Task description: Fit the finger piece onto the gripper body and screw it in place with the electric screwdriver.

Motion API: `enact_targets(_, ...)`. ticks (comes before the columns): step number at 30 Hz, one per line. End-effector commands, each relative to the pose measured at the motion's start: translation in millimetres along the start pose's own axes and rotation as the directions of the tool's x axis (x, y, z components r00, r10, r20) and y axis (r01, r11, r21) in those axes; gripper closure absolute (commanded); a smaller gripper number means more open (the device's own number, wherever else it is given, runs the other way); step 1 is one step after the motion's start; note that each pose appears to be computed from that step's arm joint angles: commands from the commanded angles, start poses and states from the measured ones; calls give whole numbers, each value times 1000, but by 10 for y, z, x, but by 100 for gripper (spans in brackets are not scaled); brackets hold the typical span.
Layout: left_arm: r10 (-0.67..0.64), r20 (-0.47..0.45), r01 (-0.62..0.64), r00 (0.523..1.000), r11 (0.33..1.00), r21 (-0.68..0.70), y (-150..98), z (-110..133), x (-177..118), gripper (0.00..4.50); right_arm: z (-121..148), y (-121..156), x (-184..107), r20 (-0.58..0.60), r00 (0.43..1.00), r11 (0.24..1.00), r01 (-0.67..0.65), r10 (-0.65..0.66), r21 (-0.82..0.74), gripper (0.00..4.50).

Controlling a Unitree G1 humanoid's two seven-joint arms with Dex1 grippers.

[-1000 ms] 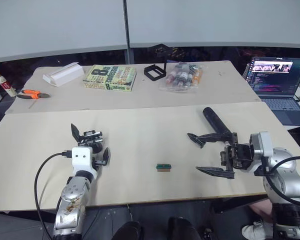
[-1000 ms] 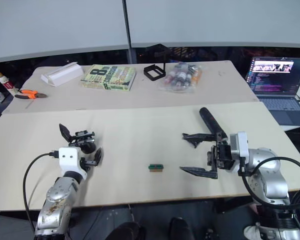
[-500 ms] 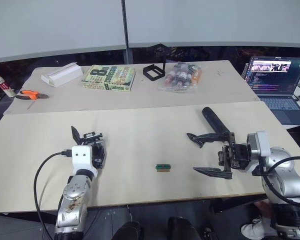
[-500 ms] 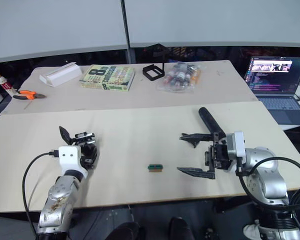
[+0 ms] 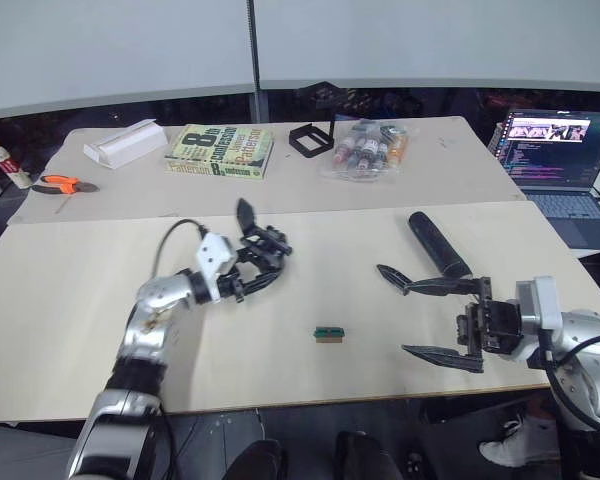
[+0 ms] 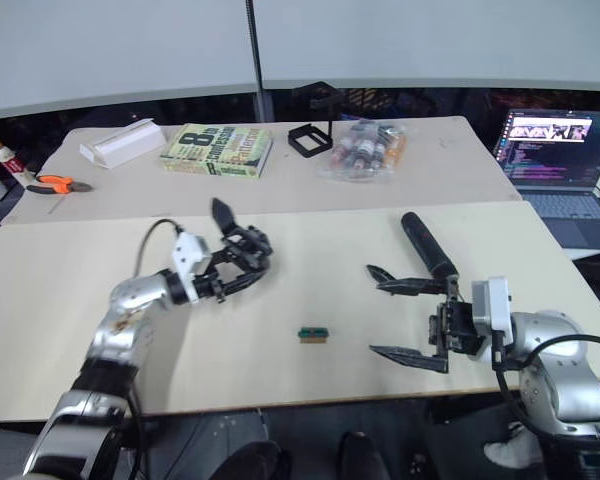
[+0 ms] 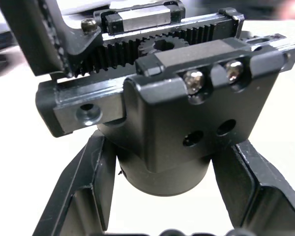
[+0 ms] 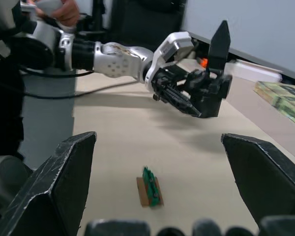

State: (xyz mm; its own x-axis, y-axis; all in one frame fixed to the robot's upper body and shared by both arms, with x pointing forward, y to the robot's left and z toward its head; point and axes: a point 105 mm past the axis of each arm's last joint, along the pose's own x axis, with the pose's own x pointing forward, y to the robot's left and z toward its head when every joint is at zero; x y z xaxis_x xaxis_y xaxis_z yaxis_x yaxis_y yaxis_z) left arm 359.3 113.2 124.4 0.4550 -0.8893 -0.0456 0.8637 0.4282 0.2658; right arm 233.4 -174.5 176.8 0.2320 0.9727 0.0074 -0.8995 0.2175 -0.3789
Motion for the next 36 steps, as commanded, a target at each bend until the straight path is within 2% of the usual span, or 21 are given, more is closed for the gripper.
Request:
enact_targets(1, -106, 2, 106, 994, 993, 42, -68, -31, 164, 217, 142, 17, -28, 6, 999, 998, 35, -35, -50, 0)
enact_targets(4, -163, 15, 162, 987, 986, 35, -146, -52, 389, 217, 139, 78, -32, -8, 998, 996, 65, -66, -53, 0)
enact_targets(9, -184, 21, 183, 983, 982, 39, -224, -80, 554, 217, 167, 43, -16, -3, 993, 992, 114, -114, -60, 0)
enact_targets(16, -222, -36, 223, 974, 974, 31, -309, -208, 573, 217, 171, 29, -33, -19, 996, 995, 88, -89, -49, 0)
enact_targets(19, -184, -30, 185, 982, 983, 22, -272, -220, 517, 217, 162, 20, -21, -17, 997, 996, 80, -81, -44, 0)
enact_targets(20, -165, -25, 166, 986, 986, 24, -252, -214, 499, 114, 158, 18, -18, -16, 997, 996, 78, -79, -42, 0)
enact_targets(23, -65, 15, 65, 998, 997, 34, -172, -159, 365, 9, 149, 24, -13, -16, 997, 997, 73, -73, -32, 0)
enact_targets(30, 54, 20, -54, 998, 999, -4, -275, -64, 92, 9, 132, 48, -17, -8, 998, 998, 58, -58, 0, 0)
enact_targets(36, 130, 3, -129, 991, 988, -89, -522, -49, 136, 9, 165, 24, 34, 16, 999, 999, 48, -48, 19, 0)
